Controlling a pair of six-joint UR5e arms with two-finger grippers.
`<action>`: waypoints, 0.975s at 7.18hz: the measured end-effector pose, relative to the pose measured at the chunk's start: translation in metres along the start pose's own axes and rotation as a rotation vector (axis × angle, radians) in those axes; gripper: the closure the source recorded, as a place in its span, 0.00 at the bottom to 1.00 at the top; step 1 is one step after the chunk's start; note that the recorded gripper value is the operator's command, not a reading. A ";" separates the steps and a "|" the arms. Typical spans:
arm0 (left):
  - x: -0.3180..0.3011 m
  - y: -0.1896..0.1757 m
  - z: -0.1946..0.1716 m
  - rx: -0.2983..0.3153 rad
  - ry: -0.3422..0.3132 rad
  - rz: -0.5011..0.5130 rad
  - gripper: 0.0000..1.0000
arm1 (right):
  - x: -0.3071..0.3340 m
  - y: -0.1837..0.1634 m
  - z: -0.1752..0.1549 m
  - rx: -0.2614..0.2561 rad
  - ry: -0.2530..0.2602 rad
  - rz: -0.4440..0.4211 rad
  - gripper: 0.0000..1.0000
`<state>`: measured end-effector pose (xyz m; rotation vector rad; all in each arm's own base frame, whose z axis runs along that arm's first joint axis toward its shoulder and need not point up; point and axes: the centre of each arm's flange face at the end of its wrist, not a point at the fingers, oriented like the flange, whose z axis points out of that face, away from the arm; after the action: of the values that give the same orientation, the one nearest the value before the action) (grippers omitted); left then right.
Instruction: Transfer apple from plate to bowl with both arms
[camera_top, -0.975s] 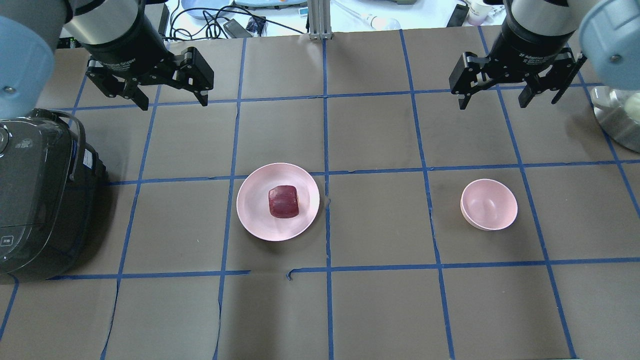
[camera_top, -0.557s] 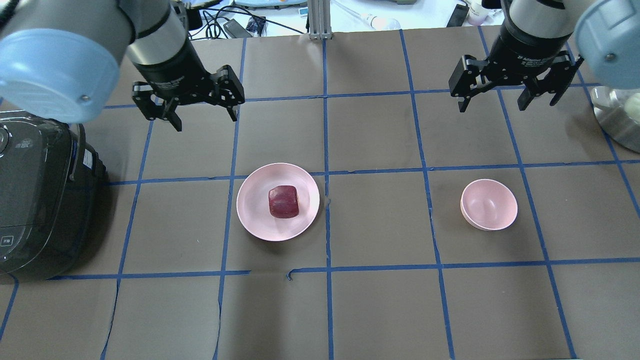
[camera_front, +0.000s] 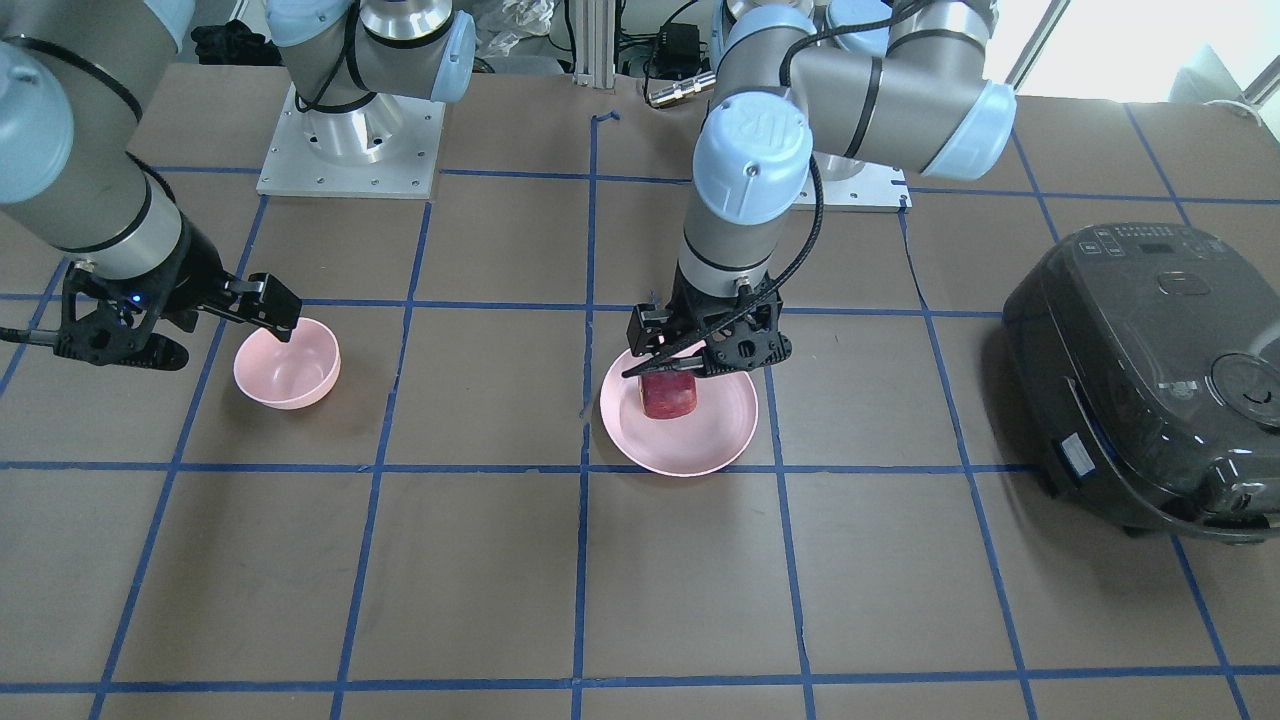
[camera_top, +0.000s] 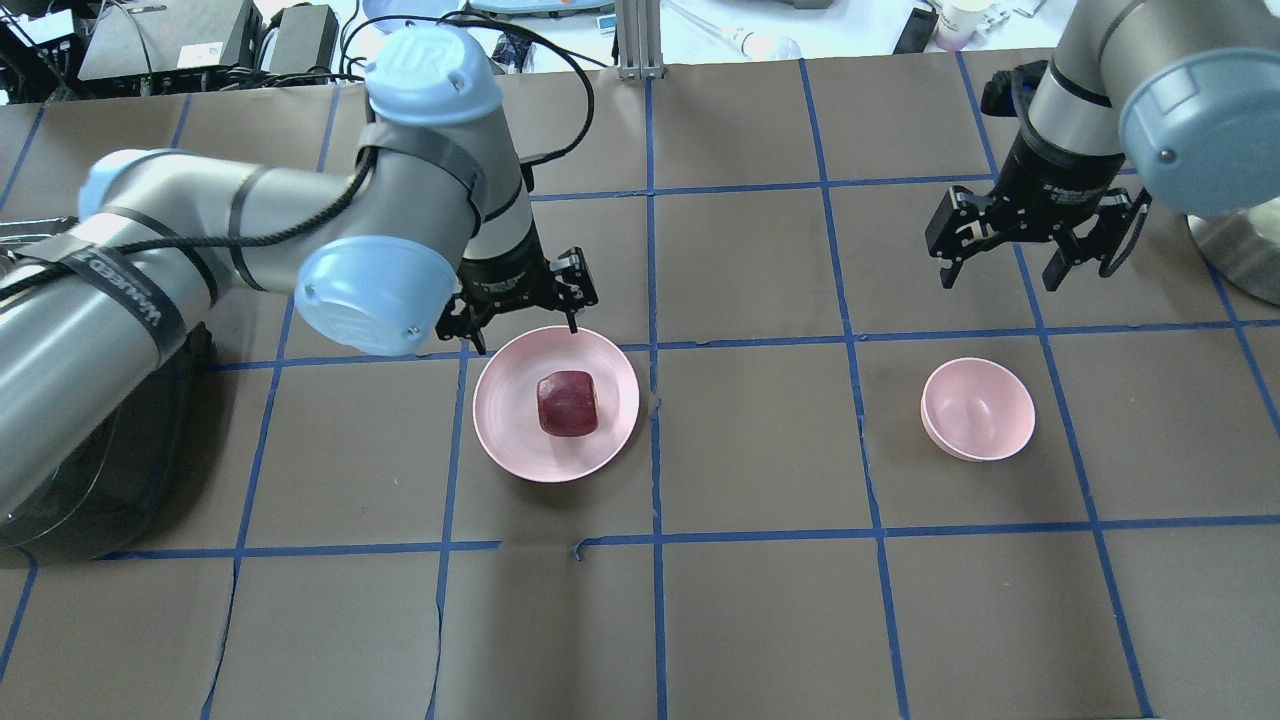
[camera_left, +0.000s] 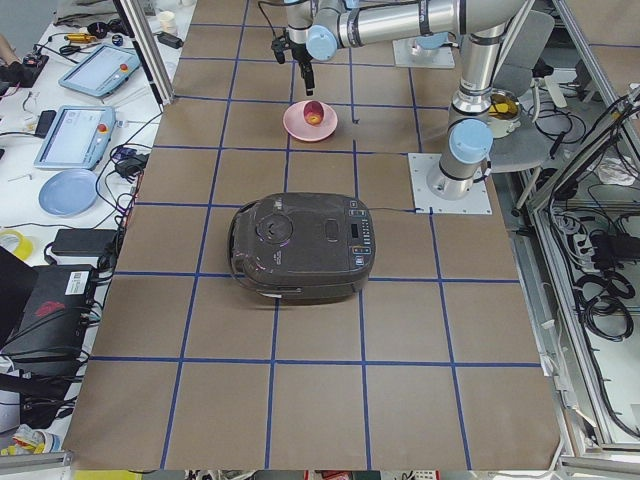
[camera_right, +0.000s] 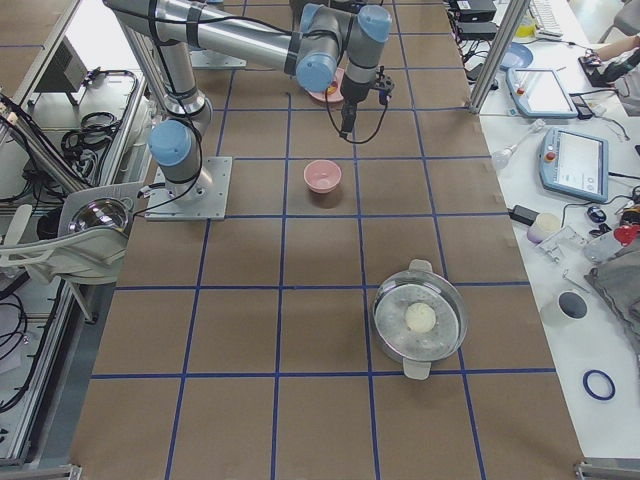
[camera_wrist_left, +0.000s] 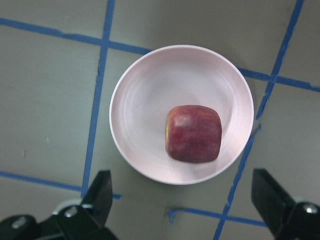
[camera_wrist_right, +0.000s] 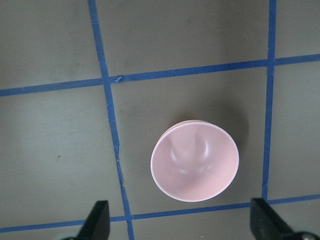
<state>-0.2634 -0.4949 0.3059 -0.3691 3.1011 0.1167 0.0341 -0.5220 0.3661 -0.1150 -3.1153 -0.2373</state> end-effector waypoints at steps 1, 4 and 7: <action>0.008 -0.001 0.032 -0.020 -0.011 -0.001 0.00 | 0.015 -0.002 0.021 0.002 0.000 -0.049 0.04; 0.017 -0.004 0.100 -0.101 -0.047 0.003 0.58 | 0.057 -0.010 0.088 -0.028 -0.020 -0.169 0.02; 0.020 -0.007 0.109 -0.104 -0.049 0.025 1.00 | 0.085 0.001 0.147 -0.039 -0.052 -0.172 0.11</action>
<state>-0.2801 -0.4983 0.1956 -0.3253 3.0599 0.2836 -0.0522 -0.4927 0.2230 0.1492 -3.1744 -0.3021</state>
